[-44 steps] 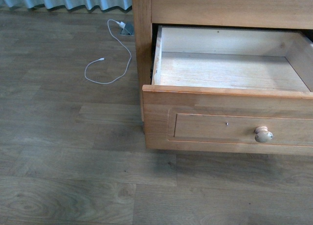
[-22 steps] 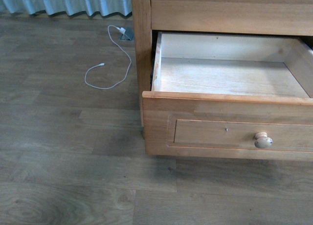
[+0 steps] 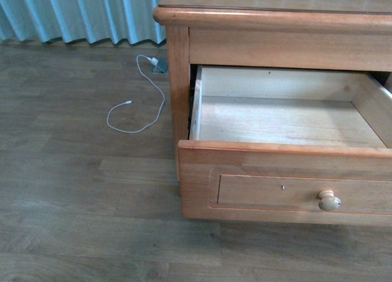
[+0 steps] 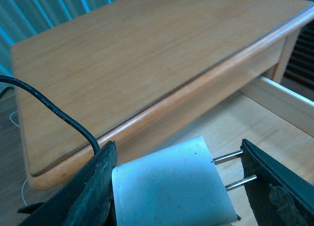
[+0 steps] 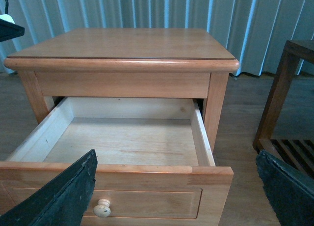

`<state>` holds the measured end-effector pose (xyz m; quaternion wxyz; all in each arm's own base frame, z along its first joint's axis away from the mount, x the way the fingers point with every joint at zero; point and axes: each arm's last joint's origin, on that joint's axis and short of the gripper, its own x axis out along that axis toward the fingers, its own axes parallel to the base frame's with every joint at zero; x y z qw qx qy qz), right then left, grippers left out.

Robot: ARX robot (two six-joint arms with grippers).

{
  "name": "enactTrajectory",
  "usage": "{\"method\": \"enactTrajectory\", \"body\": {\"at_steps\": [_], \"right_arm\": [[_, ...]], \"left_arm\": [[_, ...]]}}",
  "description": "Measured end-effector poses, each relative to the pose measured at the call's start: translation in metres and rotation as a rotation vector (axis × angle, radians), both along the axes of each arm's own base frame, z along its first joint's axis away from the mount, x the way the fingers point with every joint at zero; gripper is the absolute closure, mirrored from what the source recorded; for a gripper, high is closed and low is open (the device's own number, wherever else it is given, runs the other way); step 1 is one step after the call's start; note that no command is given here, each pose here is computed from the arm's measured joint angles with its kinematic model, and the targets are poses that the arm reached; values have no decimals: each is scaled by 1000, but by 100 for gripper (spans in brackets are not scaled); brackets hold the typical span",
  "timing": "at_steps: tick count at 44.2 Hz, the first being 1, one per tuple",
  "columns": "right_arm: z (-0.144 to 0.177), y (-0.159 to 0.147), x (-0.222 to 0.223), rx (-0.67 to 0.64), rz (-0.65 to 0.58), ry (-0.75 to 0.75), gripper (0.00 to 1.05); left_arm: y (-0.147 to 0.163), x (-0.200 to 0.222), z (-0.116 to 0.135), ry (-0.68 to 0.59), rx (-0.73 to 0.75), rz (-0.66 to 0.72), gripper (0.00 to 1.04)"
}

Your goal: Put charger into drawer

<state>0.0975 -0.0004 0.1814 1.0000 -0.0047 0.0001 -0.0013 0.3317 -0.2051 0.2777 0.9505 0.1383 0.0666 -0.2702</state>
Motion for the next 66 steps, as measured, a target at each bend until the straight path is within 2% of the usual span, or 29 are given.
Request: {"method": "enactTrajectory", "body": {"at_steps": [9, 16, 28, 41, 56, 57, 66], "right_arm": [[0, 0, 0, 0, 0, 0, 8], [0, 0, 0, 0, 0, 0, 8], [0, 0, 0, 0, 0, 0, 8], [0, 0, 0, 0, 0, 0, 8], [0, 0, 0, 0, 0, 0, 8], [0, 0, 0, 0, 0, 0, 8], [0, 0, 0, 0, 0, 0, 8]], "left_arm": [[-19, -15, -24, 44, 49, -42, 36], [-40, -1, -57, 122, 56, -32, 36], [-77, 17, -100, 224, 50, -28, 36], [-112, 47, -130, 261, 48, 61, 36], [-116, 71, -140, 278, 16, 144, 36], [-116, 71, -140, 280, 15, 145, 36], [-111, 70, -139, 257, 5, 168, 4]]}}
